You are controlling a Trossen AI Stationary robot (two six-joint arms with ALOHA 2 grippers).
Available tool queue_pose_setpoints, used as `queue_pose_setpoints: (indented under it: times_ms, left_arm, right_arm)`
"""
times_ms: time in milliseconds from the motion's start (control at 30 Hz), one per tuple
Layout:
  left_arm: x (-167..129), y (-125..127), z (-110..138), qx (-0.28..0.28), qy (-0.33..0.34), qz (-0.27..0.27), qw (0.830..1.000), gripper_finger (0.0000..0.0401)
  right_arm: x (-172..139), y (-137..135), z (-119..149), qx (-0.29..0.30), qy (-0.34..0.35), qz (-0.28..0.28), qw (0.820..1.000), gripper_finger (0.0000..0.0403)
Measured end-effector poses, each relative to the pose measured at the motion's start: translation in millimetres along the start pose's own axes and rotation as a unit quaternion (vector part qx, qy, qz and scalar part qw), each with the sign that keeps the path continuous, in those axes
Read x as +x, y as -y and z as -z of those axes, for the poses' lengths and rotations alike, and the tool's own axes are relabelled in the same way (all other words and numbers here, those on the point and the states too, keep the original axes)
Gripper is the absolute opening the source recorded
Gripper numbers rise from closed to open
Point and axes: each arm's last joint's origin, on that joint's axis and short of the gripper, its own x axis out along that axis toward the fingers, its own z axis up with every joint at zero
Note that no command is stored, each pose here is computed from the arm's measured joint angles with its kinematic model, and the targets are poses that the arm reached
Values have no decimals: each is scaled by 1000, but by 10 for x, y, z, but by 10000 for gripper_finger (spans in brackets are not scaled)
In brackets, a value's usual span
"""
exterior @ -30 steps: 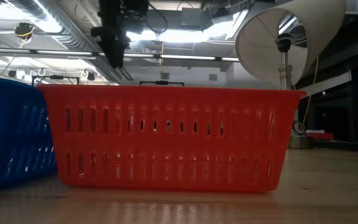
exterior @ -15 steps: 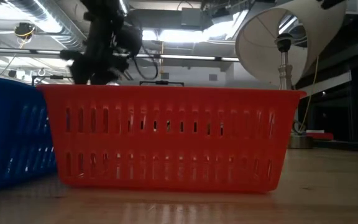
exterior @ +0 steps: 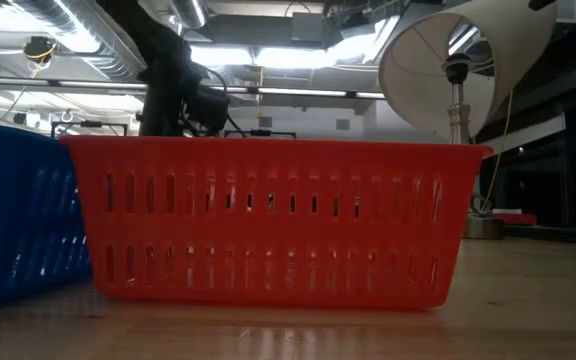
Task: Pick & Place School Supplies
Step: Put the top right crayon box into the orange bin
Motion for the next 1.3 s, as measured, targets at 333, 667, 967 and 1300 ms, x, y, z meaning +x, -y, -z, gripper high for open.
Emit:
queue_pose_setpoints:
  times_ms: [333,667,967,1300]
  left_arm:
    - [184,-161,7,-22,5,16,1000,259]
    - [194,-146,-37,-22,20,21,999,257]
    - [395,2,-55,4,-19,15,1000,240]
    - [344,27,-38,-5,-1,14,1000,160]
  right_arm:
    - [0,-10,17,18,-18,3,1000,98]
    - [-4,-32,38,31,-33,-1,999,98]
    - [-75,-15,93,49,-43,-12,998,98]
    - [-90,-19,108,51,-47,-17,997,98]
